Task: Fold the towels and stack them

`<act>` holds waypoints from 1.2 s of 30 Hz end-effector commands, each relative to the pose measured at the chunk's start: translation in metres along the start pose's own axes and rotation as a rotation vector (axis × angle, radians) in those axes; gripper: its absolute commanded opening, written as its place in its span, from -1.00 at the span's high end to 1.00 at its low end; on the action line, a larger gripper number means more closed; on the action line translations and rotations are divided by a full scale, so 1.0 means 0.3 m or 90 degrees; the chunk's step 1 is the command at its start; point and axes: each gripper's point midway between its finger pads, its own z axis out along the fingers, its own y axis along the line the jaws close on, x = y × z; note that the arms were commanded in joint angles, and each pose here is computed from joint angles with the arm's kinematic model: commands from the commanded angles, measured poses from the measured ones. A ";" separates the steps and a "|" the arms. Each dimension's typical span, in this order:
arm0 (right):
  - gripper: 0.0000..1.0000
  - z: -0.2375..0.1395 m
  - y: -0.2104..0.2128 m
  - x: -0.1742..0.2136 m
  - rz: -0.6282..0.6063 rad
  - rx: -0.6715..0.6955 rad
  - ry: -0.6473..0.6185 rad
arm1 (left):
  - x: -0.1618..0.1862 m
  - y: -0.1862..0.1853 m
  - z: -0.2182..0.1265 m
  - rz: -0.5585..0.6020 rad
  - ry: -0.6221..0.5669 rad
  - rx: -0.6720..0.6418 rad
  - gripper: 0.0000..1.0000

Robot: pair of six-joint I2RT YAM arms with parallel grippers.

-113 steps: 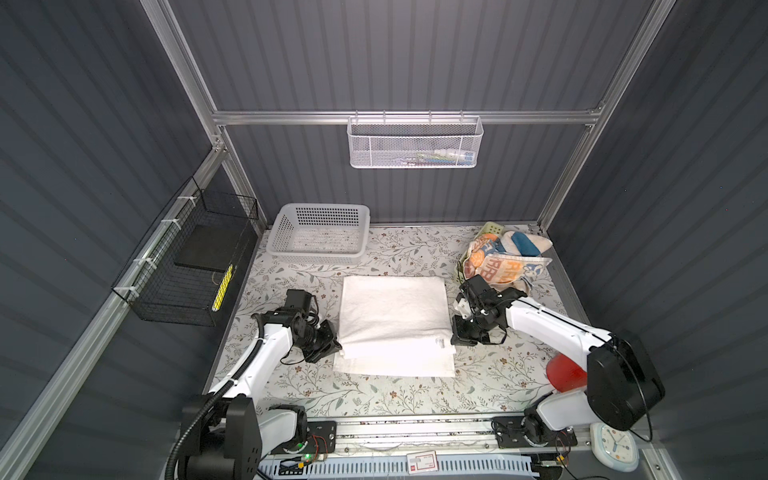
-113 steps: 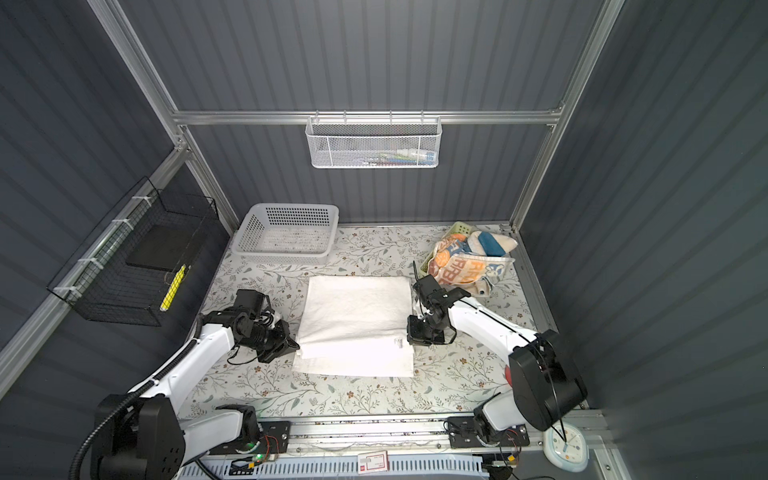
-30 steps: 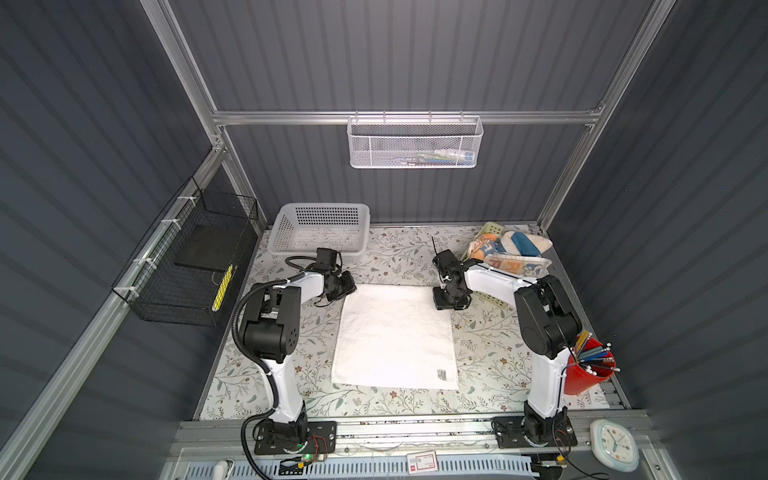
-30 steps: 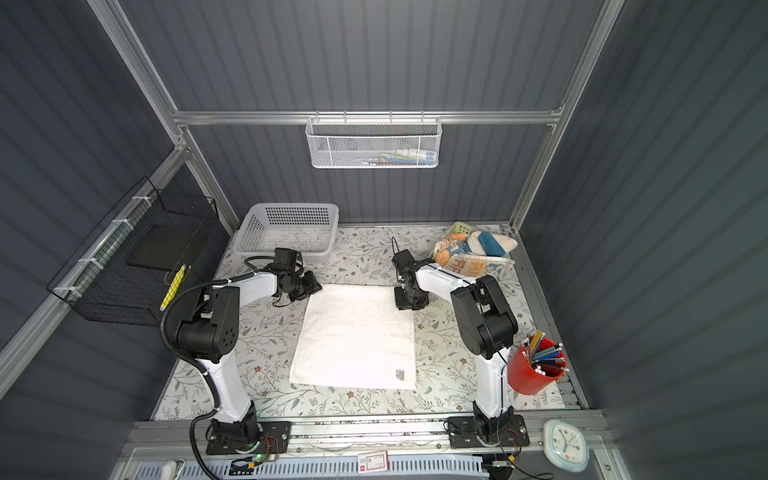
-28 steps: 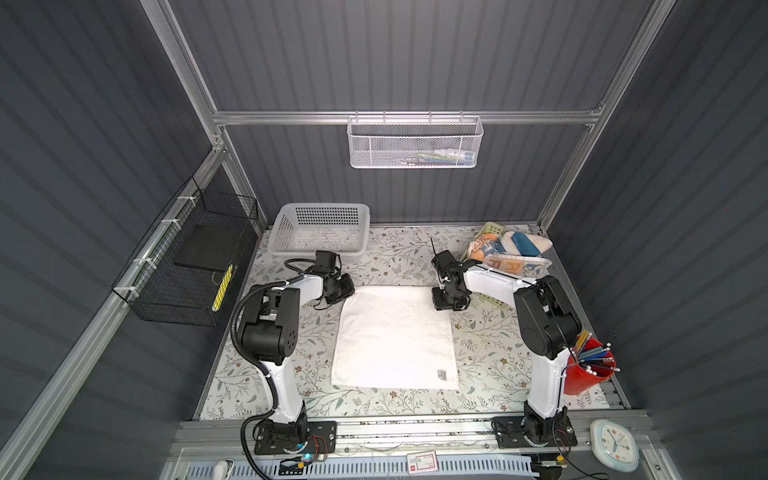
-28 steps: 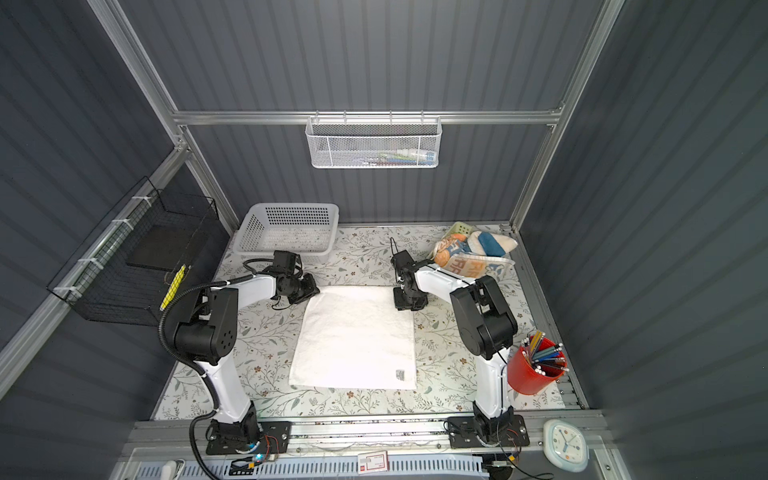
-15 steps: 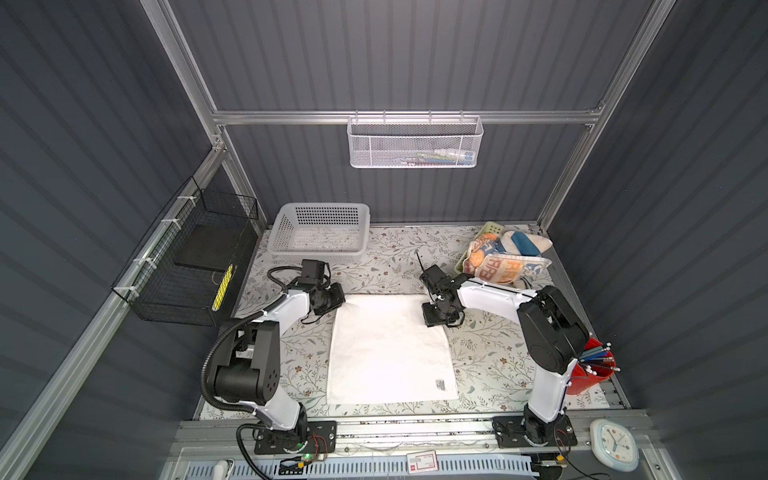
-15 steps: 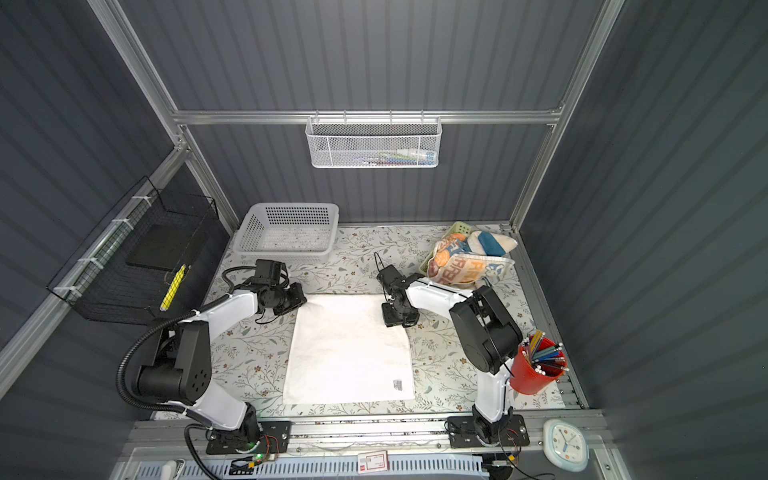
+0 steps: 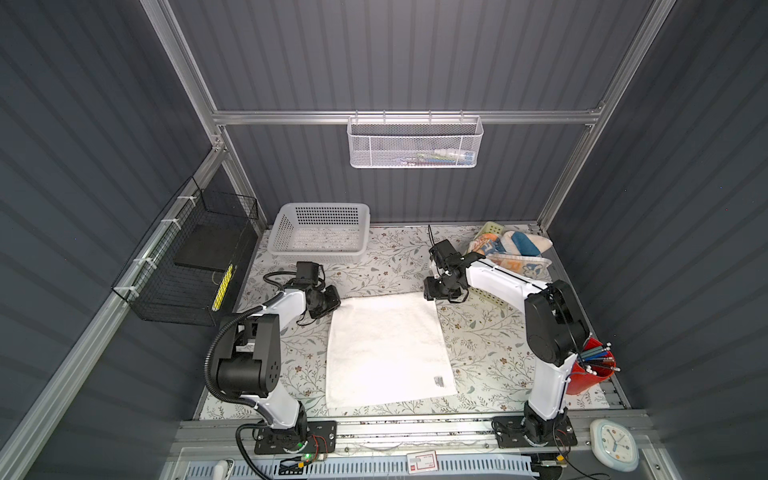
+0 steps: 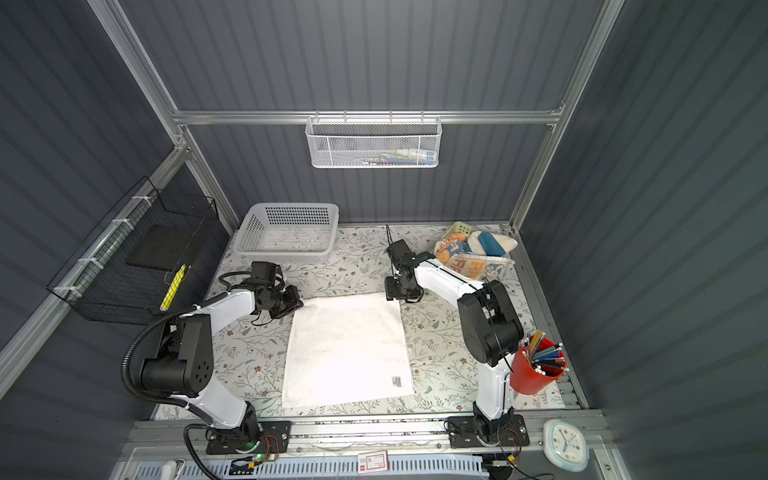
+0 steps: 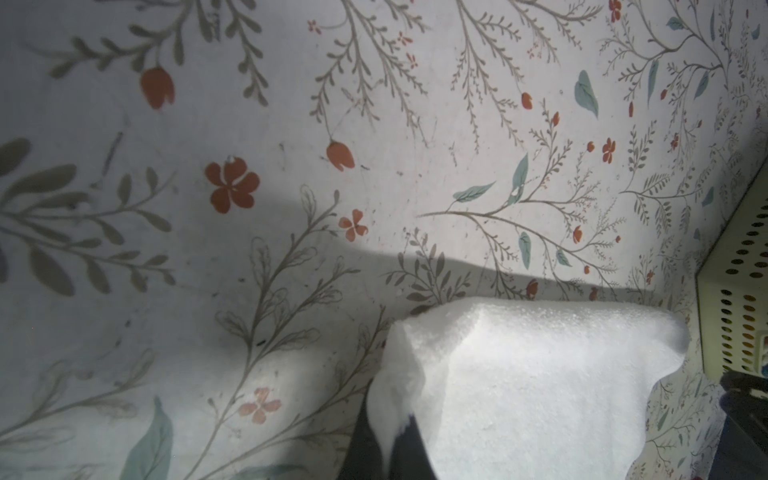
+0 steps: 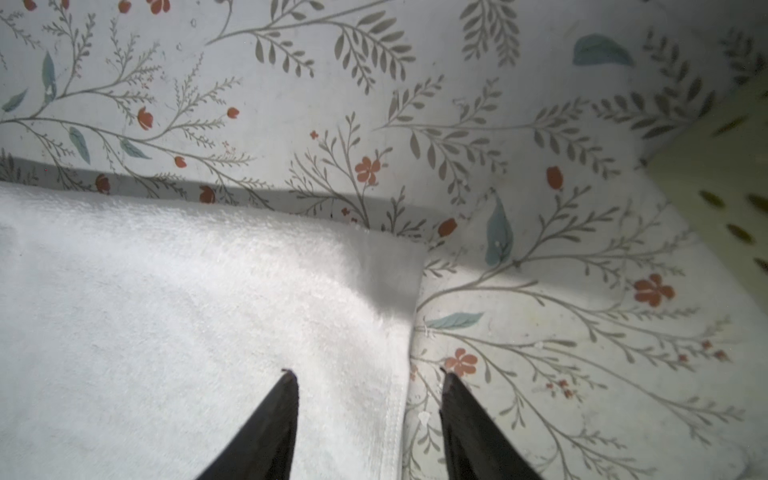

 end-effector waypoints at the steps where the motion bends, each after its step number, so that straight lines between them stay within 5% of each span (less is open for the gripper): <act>1: -0.14 0.052 0.004 0.037 -0.013 0.000 0.049 | -0.020 -0.025 0.002 0.003 0.004 0.022 1.00; 23: -0.13 0.121 -0.056 -0.027 0.011 -0.010 0.081 | -0.008 -0.033 0.070 -0.014 0.059 0.042 1.00; 36: 0.80 0.062 -0.017 -0.141 -0.019 -0.046 0.001 | -0.065 -0.125 0.021 0.087 0.046 0.099 1.00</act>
